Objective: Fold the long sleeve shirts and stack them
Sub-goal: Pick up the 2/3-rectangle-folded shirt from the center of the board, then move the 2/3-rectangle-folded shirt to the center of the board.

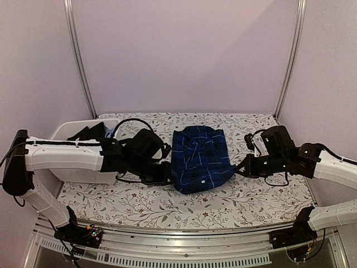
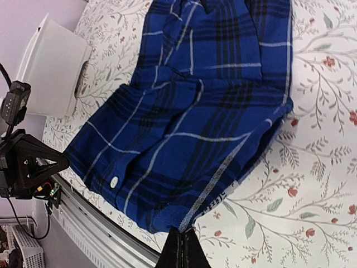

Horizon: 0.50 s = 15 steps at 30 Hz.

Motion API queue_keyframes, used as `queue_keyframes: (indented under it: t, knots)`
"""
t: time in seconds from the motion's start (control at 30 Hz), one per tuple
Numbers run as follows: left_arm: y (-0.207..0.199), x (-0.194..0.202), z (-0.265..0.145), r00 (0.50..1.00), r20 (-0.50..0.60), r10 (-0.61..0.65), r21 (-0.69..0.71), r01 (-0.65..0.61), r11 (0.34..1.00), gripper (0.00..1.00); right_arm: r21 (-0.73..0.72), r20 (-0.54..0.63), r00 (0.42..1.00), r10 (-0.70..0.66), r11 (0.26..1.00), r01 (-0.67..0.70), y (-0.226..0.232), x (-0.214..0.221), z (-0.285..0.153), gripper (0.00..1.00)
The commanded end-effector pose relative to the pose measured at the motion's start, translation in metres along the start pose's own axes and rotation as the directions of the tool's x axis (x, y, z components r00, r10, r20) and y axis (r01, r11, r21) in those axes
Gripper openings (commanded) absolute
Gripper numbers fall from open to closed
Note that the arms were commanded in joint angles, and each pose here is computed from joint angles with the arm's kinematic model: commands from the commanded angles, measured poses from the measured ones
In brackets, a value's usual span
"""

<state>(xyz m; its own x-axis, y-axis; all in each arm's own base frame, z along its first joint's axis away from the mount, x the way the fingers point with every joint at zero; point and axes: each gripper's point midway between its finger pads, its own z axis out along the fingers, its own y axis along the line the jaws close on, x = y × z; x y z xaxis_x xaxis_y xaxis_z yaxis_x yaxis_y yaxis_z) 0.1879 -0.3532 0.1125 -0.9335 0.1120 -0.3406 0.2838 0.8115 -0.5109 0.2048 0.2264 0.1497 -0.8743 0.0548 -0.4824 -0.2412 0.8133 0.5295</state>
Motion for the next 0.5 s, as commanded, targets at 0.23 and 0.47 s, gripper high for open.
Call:
queue_keyframes:
  t: [0.23,0.47]
  knots:
    - [0.065,-0.247,0.028,0.956,0.292,-0.032,0.005,0.031,0.999,0.00,0.160,0.249,0.968,-0.024,0.987,-0.017,-0.061,-0.228,0.096,0.00]
    - [0.116,-0.329,0.111,0.951,0.294,-0.092,0.011,0.093,0.996,0.00,0.137,0.133,0.990,0.055,0.988,-0.073,-0.114,-0.262,0.204,0.00]
